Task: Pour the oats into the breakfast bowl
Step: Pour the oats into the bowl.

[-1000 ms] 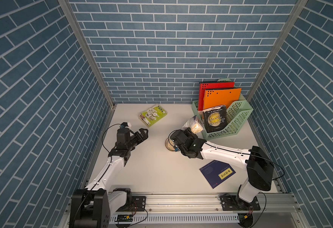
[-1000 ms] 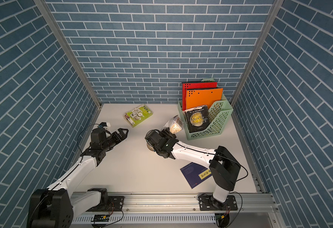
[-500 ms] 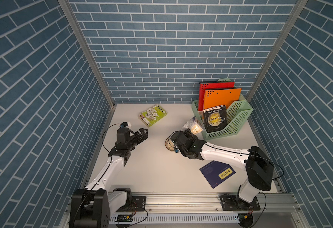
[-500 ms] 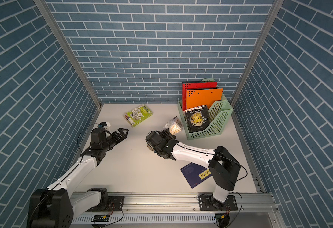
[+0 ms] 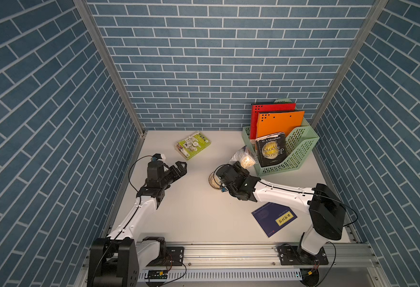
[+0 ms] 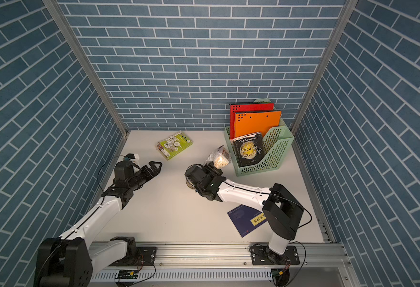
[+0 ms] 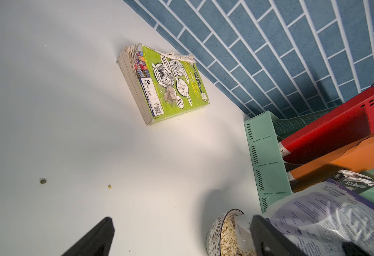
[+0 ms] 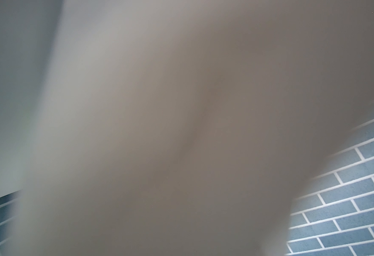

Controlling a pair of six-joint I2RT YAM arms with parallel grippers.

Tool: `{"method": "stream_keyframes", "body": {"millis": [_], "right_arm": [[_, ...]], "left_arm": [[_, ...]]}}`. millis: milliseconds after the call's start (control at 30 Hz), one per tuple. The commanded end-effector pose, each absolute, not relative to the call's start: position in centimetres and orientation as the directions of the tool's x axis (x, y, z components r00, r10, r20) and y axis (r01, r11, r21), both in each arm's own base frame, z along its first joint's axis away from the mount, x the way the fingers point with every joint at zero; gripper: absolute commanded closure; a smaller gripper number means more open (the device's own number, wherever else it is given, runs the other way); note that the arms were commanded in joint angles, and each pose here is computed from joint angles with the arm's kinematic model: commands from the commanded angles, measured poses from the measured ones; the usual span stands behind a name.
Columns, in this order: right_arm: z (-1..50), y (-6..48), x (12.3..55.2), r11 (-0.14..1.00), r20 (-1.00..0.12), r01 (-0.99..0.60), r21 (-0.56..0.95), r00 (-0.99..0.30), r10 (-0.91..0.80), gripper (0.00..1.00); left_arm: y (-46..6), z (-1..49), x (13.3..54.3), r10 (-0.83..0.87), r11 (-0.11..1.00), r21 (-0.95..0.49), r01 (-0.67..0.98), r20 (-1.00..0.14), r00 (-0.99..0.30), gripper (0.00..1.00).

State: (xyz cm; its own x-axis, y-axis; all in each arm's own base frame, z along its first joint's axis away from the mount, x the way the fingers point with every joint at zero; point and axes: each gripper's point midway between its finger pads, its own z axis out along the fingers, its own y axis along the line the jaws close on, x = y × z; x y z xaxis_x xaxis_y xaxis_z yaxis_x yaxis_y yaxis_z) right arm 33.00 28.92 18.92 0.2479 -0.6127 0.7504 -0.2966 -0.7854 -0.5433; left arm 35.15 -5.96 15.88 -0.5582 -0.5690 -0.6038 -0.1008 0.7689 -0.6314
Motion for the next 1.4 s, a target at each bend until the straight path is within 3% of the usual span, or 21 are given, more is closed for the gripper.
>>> {"method": "stream_keyframes", "body": {"millis": [0,133,467,767,1067,1367], "right_arm": [[24.9,28.2,33.5,-0.723,0.723,-0.251,-0.643,0.110,-0.681,1.00],[26.2,27.9,33.5,-0.711,0.713,-0.245,-0.659,0.097,-0.694,1.00],[23.2,27.5,33.1,-0.753,0.748,-0.259,-0.605,0.139,-0.649,1.00],[25.9,27.0,33.5,-0.717,0.719,-0.243,-0.654,0.098,-0.689,1.00],[22.2,27.1,33.1,-0.761,0.756,-0.258,-0.595,0.144,-0.639,1.00],[25.2,27.5,33.6,-0.733,0.730,-0.229,-0.640,0.118,-0.674,1.00]], "left_arm": [[-5.7,17.1,35.4,-0.560,0.777,-0.624,-0.081,-0.628,-0.541,0.01],[-5.7,17.3,35.5,-0.561,0.777,-0.624,-0.080,-0.630,-0.537,0.00],[-5.7,16.9,35.3,-0.564,0.776,-0.624,-0.088,-0.625,-0.540,0.01],[-5.6,17.0,35.4,-0.563,0.778,-0.623,-0.087,-0.628,-0.538,0.00],[-5.7,17.0,35.4,-0.562,0.777,-0.623,-0.088,-0.625,-0.541,0.01],[-5.8,17.2,35.7,-0.559,0.777,-0.625,-0.076,-0.628,-0.542,0.01]]}}
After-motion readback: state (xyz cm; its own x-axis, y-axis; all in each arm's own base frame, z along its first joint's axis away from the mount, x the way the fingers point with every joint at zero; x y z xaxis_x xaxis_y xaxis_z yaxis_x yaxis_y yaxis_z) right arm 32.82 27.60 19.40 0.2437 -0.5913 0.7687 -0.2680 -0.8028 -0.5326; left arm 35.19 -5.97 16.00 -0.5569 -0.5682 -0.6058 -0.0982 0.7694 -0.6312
